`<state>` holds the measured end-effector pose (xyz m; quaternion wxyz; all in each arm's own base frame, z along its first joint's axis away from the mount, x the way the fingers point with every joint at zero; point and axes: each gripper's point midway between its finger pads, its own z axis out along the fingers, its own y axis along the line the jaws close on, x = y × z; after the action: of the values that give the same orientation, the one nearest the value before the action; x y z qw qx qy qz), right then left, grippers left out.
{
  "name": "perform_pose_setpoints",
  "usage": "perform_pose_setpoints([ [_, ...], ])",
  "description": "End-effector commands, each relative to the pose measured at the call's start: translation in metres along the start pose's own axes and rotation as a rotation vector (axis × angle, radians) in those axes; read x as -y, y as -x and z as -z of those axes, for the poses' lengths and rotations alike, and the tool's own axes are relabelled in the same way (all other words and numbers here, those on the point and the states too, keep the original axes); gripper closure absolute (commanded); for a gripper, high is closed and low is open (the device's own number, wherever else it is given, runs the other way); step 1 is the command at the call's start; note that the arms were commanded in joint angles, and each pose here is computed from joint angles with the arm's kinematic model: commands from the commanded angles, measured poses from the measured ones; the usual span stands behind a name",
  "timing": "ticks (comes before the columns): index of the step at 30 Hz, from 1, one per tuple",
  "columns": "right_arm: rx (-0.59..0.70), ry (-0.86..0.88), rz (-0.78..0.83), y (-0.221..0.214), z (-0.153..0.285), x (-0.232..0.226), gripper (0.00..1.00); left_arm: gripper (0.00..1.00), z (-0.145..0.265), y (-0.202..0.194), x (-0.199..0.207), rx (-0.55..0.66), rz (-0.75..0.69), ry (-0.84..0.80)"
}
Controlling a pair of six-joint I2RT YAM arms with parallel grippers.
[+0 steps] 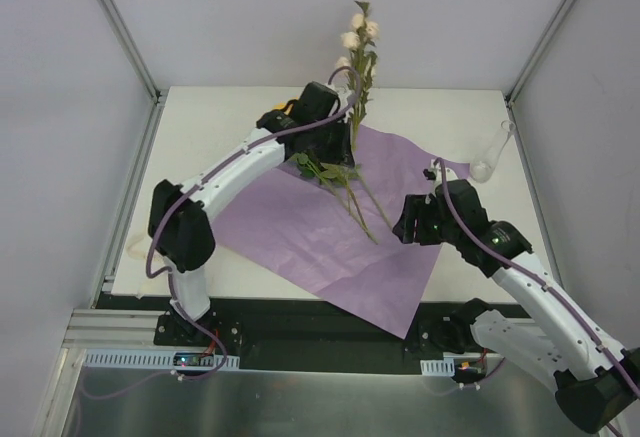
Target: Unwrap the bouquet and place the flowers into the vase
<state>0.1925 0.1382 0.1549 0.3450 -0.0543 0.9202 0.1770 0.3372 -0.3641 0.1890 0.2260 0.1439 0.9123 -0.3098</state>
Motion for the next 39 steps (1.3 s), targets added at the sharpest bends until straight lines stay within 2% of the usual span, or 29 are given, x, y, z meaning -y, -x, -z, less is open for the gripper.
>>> perform_pose_setpoints([
  [1,0.051,0.161,-0.023,0.04,0.014,-0.04,0.38,1.0,0.057,0.008,0.018,0.07,-0.113,-0.094],
  [4,0.091,0.281,0.0,0.071,0.025,-0.065,0.3,1.0,0.079,0.001,0.026,0.097,-0.21,-0.149],
  [6,0.152,0.364,0.017,0.101,0.032,-0.079,0.18,1.0,0.087,-0.011,0.023,0.108,-0.259,-0.161],
  [8,0.159,0.501,0.078,0.118,0.046,-0.102,0.06,1.0,0.1,-0.011,0.028,0.168,-0.291,-0.181],
  [9,0.127,0.516,0.077,0.124,0.037,-0.104,0.06,1.0,0.096,-0.024,0.023,0.146,-0.296,-0.191],
  [10,0.108,0.556,0.091,0.127,0.04,-0.111,0.06,1.0,0.098,-0.023,0.027,0.175,-0.319,-0.21],
  [13,0.117,0.615,0.133,0.144,0.044,-0.125,0.06,1.0,0.1,-0.037,0.026,0.186,-0.354,-0.211],
  [16,0.116,0.676,0.15,0.153,0.045,-0.137,0.08,1.0,0.102,-0.045,0.038,0.187,-0.401,-0.223],
  [20,0.105,0.688,0.164,0.154,0.039,-0.142,0.16,1.0,0.102,-0.052,0.047,0.168,-0.392,-0.256],
  [22,0.098,0.671,0.153,0.154,0.034,-0.142,0.21,1.0,0.102,-0.054,0.049,0.163,-0.393,-0.261],
  [23,0.088,0.658,0.143,0.153,0.03,-0.14,0.28,1.0,0.101,-0.055,0.049,0.162,-0.395,-0.257],
  [26,0.061,0.628,0.118,0.147,0.018,-0.135,0.37,1.0,0.098,-0.059,0.05,0.153,-0.399,-0.253],
  [30,0.072,0.614,0.094,0.147,0.011,-0.133,0.43,1.0,0.092,-0.067,0.057,0.129,-0.413,-0.27],
  [34,0.093,0.6,0.078,0.152,0.007,-0.133,0.44,1.0,0.088,-0.072,0.06,0.108,-0.417,-0.282],
  [39,0.112,0.52,0.019,0.157,-0.008,-0.122,0.57,1.0,0.086,-0.075,0.062,0.103,-0.423,-0.281],
])
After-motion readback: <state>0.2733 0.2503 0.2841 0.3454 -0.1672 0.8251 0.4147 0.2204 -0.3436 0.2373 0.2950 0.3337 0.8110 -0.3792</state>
